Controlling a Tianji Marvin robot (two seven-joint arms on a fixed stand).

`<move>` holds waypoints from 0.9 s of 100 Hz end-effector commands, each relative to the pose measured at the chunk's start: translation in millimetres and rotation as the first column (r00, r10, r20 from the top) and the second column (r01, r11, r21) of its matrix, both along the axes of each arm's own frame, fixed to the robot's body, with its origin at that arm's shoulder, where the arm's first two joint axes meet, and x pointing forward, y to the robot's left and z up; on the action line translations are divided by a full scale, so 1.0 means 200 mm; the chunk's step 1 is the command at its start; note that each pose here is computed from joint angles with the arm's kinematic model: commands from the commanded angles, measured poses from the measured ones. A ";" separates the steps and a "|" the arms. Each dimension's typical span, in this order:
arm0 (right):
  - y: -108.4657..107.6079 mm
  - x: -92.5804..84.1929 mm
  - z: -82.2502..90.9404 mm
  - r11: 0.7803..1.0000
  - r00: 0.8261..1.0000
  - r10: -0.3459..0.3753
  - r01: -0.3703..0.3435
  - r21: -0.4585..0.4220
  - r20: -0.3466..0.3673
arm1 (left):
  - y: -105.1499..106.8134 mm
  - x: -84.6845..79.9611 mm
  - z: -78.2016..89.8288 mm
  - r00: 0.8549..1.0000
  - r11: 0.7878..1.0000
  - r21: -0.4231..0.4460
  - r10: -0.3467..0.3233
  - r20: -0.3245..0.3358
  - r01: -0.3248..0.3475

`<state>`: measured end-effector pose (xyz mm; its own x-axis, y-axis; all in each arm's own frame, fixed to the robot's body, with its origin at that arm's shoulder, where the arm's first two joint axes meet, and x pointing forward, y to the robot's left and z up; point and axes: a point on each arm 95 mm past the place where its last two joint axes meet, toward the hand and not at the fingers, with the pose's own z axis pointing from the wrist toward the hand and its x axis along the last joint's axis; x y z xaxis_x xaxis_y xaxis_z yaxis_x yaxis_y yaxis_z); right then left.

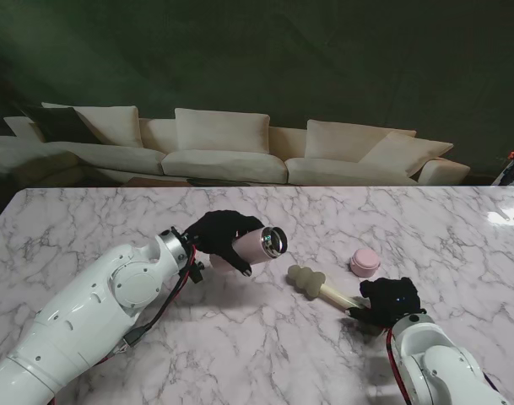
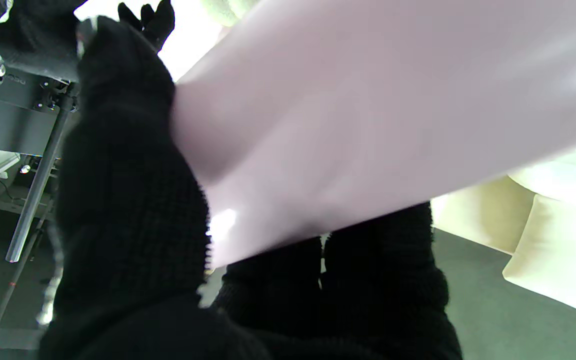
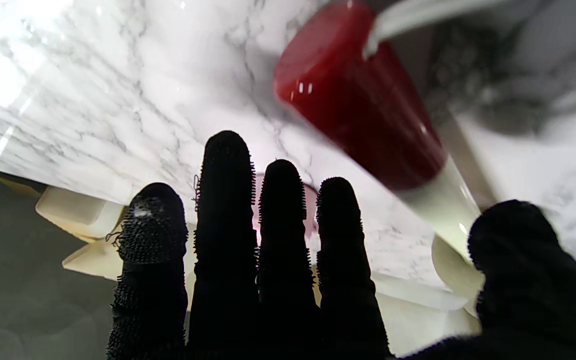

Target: Clean the thermos with cup brush

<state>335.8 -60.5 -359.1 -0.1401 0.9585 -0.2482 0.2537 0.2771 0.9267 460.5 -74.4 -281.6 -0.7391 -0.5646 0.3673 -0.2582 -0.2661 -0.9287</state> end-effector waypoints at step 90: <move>-0.08 0.46 0.41 0.980 0.989 0.148 -0.146 -0.138 0.000 | -0.01 0.01 -0.01 1.000 1.000 -0.001 0.005 -0.012 -0.005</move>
